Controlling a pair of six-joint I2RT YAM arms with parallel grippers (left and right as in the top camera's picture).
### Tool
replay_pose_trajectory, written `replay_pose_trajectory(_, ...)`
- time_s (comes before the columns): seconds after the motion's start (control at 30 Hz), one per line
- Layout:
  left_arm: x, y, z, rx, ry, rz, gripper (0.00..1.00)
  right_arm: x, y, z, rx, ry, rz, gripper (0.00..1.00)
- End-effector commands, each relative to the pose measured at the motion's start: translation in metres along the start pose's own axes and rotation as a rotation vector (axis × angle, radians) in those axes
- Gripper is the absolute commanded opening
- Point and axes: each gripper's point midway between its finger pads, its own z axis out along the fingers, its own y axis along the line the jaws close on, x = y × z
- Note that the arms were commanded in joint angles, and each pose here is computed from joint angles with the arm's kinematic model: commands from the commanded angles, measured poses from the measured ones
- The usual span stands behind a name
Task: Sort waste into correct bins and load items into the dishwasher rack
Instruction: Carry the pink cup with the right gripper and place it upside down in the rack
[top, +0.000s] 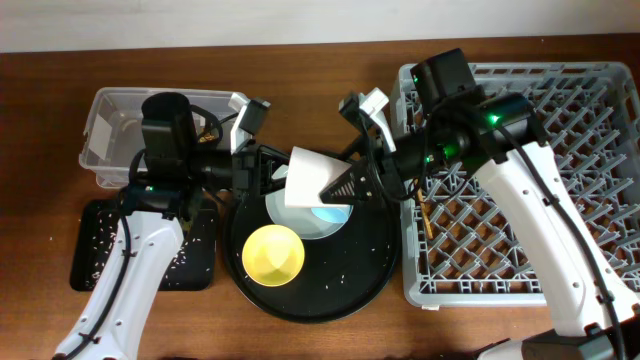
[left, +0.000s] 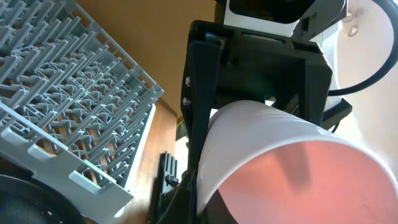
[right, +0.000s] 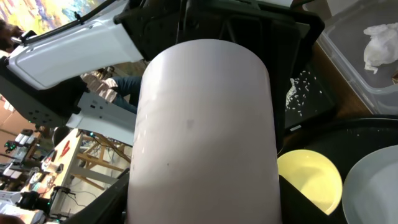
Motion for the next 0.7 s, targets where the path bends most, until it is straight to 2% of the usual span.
replay_pose_trajectory(0.0, 0.004, -0.011, 0.003, 0.046, 0.029, -0.004, 0.11, -0.004, 0.001, 0.006, -0.008, -0.005, -0.063, 0.52)
replay_pose_trajectory(0.1, 0.007, -0.01, 0.004, 0.046, 0.031, -0.048, 0.11, -0.008, -0.001, 0.005, -0.003, -0.016, -0.09, 0.52)
replay_pose_trajectory(0.17, 0.011, -0.012, 0.009, 0.059, 0.047, -0.057, 0.11, -0.013, -0.01, -0.006, 0.026, -0.047, -0.035, 0.52)
replay_pose_trajectory(0.3, 0.017, -0.015, 0.025, 0.07, 0.075, 0.002, 0.11, -0.016, -0.015, -0.016, 0.044, -0.07, -0.024, 0.52)
replay_pose_trajectory(0.47, 0.003, 0.016, 0.015, -0.101, -0.014, -0.016, 0.17, -0.018, -0.014, -0.017, 0.046, -0.072, -0.032, 0.52)
replay_pose_trajectory(0.53, -0.006, 0.032, 0.003, -0.19, -0.067, -0.023, 0.32, -0.018, -0.015, -0.017, 0.052, -0.071, -0.032, 0.51)
replay_pose_trajectory(0.57, -0.016, 0.046, -0.014, -0.274, -0.124, -0.027, 0.34, -0.018, -0.016, -0.018, 0.06, -0.07, -0.032, 0.51)
replay_pose_trajectory(0.67, -0.029, 0.063, -0.065, -0.377, -0.236, -0.062, 0.37, -0.014, -0.037, -0.034, 0.157, -0.076, 0.022, 0.51)
